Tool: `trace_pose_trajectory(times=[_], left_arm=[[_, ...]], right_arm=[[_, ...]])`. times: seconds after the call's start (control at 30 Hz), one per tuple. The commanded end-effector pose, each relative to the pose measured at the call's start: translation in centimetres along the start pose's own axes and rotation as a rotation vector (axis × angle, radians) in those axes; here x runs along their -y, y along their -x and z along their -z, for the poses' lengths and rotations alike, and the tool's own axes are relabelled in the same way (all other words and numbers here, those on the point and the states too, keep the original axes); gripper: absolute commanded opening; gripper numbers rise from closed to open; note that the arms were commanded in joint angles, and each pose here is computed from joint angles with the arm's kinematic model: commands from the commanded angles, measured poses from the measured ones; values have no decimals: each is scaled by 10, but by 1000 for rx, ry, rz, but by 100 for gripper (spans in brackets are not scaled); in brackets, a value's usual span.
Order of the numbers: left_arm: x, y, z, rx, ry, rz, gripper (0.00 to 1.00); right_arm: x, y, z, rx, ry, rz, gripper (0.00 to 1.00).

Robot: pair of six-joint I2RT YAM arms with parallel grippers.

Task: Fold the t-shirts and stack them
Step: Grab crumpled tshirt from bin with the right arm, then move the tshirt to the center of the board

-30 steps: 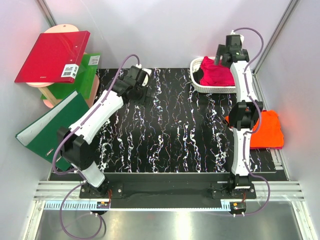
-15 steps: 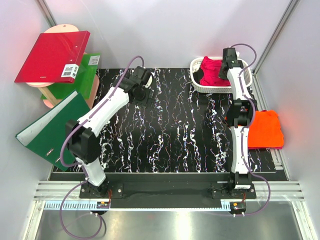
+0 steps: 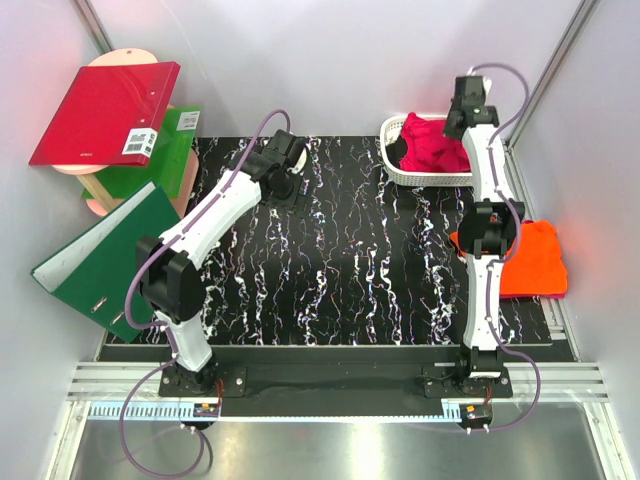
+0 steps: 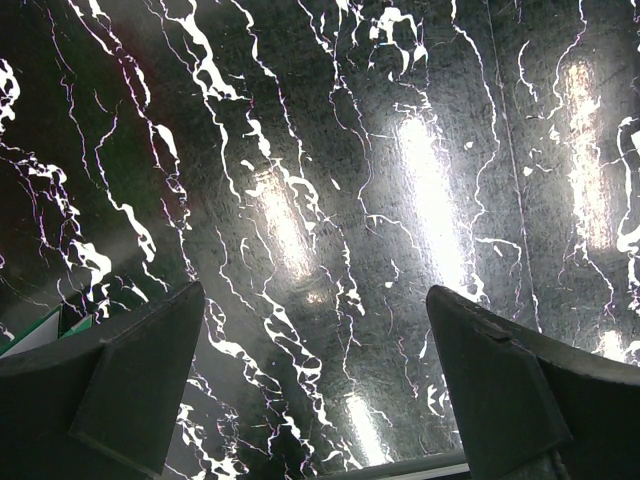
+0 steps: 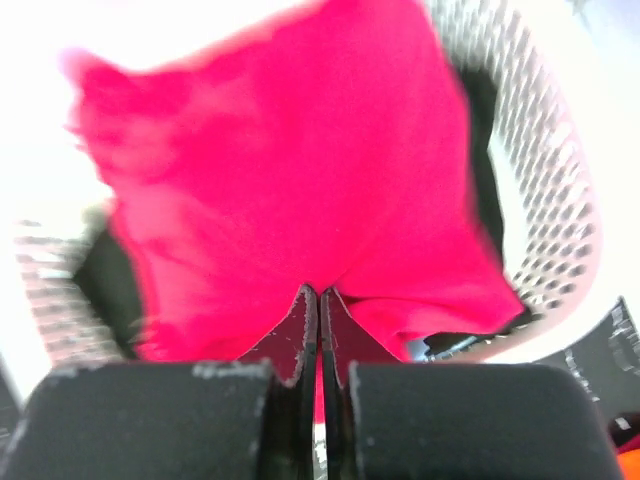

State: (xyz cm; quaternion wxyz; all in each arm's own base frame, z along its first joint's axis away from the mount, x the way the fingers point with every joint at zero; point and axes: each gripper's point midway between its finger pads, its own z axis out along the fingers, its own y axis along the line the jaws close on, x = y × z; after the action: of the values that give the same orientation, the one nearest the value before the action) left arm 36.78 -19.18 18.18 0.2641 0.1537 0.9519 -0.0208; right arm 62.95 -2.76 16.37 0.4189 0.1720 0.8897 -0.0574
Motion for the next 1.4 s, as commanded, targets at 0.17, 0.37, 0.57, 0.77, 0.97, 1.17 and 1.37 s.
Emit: trace_pose_trajectory(times=[0.17,0.37,0.57,0.77,0.97,1.17,1.37], left_arm=[[-11,18,26,142,29,60,99],[-39,24,48,234,161,124,99],[-100,39,91,368,392,285,99],[-135,43,131,473,536,396,99],[-149,35,140,481,618,405,99],[-148,29,142,488,596,421,99],[-141,30,142,502,538,413,99]], right_arm=[[-51,168,262,525,367,-45,0],[-88,108,326,438,503,55,0],[-139,19,369,279,689,116,0],[-213,-60,427,122,946,292,0],[-256,-109,487,-79,1164,368,0],[-225,-129,431,-51,912,364,0],[-147,-182,303,-98,382,318,0]])
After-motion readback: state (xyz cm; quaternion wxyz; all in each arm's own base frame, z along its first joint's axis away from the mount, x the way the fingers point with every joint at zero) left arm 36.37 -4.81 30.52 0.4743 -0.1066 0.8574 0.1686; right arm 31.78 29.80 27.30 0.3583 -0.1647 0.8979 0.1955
